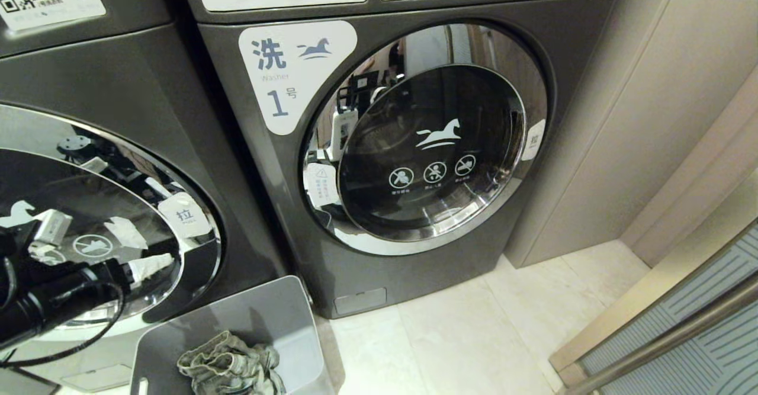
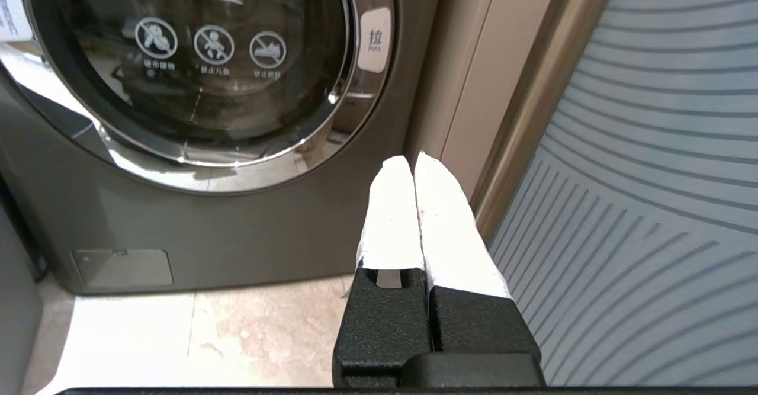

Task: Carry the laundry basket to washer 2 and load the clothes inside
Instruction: Open the lid of the washing machine

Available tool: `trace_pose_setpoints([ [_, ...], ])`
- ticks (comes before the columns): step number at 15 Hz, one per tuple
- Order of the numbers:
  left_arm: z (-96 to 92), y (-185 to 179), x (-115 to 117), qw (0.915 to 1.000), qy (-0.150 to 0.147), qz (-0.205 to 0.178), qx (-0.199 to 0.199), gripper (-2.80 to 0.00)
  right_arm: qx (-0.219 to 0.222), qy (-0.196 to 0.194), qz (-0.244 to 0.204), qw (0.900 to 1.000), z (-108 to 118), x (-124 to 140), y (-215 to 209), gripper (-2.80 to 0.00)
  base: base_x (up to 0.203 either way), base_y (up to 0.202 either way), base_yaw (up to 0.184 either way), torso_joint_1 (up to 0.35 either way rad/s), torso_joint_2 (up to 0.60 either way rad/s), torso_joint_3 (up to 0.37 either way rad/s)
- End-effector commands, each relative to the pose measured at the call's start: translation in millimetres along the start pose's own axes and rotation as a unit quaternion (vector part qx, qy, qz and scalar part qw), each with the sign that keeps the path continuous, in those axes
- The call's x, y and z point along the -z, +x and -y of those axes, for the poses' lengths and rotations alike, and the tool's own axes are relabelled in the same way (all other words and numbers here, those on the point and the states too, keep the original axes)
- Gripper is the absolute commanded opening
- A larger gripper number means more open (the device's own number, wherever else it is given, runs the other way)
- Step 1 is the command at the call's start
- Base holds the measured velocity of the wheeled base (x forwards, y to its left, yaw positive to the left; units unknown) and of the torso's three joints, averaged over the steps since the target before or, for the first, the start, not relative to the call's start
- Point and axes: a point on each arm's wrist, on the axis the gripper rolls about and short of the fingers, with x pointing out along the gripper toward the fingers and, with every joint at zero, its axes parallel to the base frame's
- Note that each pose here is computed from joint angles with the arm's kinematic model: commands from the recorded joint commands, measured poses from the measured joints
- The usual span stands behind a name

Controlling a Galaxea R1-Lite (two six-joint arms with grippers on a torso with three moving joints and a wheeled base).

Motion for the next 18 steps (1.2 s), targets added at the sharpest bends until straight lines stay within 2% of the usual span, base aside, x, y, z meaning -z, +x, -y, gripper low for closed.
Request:
trace_pose_setpoints([
  [1,0.5,-0.5,-0.6,1.0000,0.001,0.003,0.002,0.00,-0.004,0.000,-0.019,1.000,-2.0,11.3,0.6,-2.80,0.000,0.000,0.000,0.002,0.00,-0.192],
  [8,2.8,-5.6,-4.6,0.9999,0.006,0.014,-0.006,0.00,-0.004,0.000,-0.019,1.000,-2.0,11.3,0.5,-2.80,0.000,0.000,0.000,0.002,0.00,-0.199],
  [13,13.4,-39.6,-18.9,0.9954,0.020,0.069,-0.064,0.00,-0.004,0.000,-0.019,1.000,-2.0,11.3,0.7,-2.80,0.000,0.000,0.000,0.003,0.00,-0.196],
  [15,8.2,-64.0,-23.3,0.9898,0.011,0.095,-0.105,0.00,-0.004,0.000,-0.019,1.000,-2.0,11.3,0.6,-2.80,0.000,0.000,0.000,-0.002,0.00,-0.078],
  [18,12.0,-79.6,-24.3,0.9861,-0.003,0.120,-0.115,0.00,-0.004,0.000,-0.019,1.000,-2.0,11.3,0.6,-2.80,0.000,0.000,0.000,0.001,0.00,-0.013],
])
